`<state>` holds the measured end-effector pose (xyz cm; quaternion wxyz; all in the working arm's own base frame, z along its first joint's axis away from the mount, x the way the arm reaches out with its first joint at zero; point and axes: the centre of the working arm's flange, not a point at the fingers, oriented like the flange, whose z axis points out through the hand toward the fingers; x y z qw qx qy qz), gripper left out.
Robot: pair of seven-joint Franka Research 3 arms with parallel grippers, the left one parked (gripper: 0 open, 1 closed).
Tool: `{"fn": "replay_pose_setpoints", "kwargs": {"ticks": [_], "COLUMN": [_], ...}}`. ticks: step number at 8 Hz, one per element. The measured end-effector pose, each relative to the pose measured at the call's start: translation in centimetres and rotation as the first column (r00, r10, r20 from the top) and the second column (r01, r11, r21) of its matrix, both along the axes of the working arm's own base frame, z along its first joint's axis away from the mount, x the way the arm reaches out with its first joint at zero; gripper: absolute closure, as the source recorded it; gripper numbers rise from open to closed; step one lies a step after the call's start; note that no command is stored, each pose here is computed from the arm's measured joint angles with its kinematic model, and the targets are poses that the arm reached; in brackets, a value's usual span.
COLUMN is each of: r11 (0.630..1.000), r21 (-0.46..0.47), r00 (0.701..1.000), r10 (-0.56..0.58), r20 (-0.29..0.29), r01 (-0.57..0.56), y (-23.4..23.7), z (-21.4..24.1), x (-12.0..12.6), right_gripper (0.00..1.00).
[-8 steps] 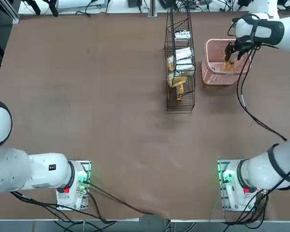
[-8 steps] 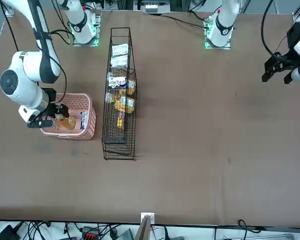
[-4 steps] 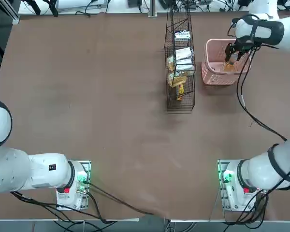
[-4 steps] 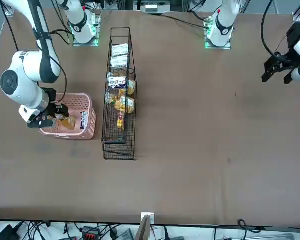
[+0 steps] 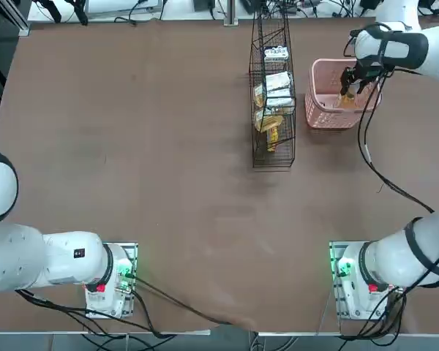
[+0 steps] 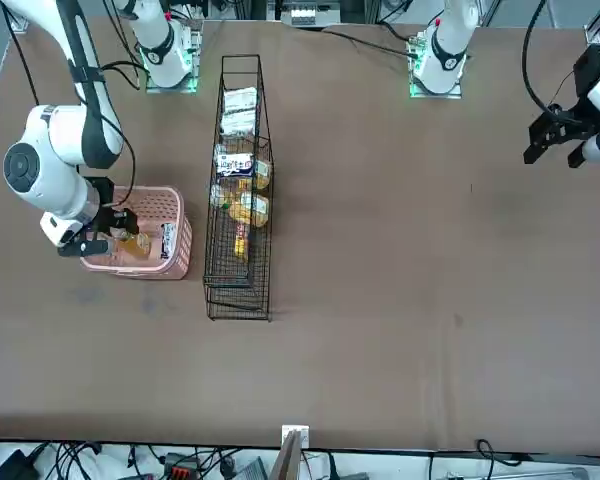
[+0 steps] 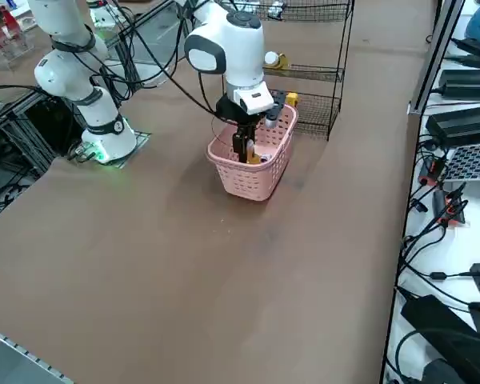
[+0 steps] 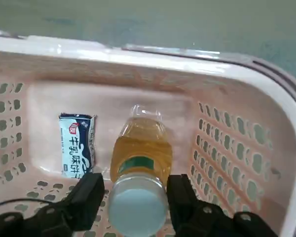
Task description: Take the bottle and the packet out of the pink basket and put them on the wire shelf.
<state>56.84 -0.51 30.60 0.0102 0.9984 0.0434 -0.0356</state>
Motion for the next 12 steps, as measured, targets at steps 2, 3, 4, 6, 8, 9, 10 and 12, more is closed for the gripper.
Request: {"fn": "replay_pose_setpoints", "kwargs": {"ticks": [2, 3, 4, 6, 8, 9, 10, 12], "r11": [1.000, 1.000, 0.999, 0.999, 0.998, 0.998, 0.998, 0.997], "r21": [0.001, 0.001, 0.001, 0.001, 0.003, 0.004, 0.007, 0.014], "r00": [1.000, 1.000, 0.999, 0.999, 0.998, 0.998, 0.997, 0.997], "r10": [0.014, 0.027, 0.034, 0.042, 0.064, 0.067, 0.068, 0.070], "r20": [0.000, -0.001, 0.000, 0.002, 0.014, 0.021, 0.021, 0.017], "r01": [-0.014, -0.027, -0.034, -0.042, -0.064, -0.067, -0.068, -0.070], "y": [0.0, 0.0, 0.0, 0.0, 0.0, 0.0, 0.1, 0.1], "z": [0.0, 0.0, 0.0, 0.1, 0.8, 2.2, 4.5, 10.6], "x": [0.0, 0.0, 0.0, 0.0, 0.3, 0.5, 0.8, 1.4], "right_gripper": [0.26, 0.32, 0.43, 0.45, 0.45, 0.45, 0.45, 0.45]}}
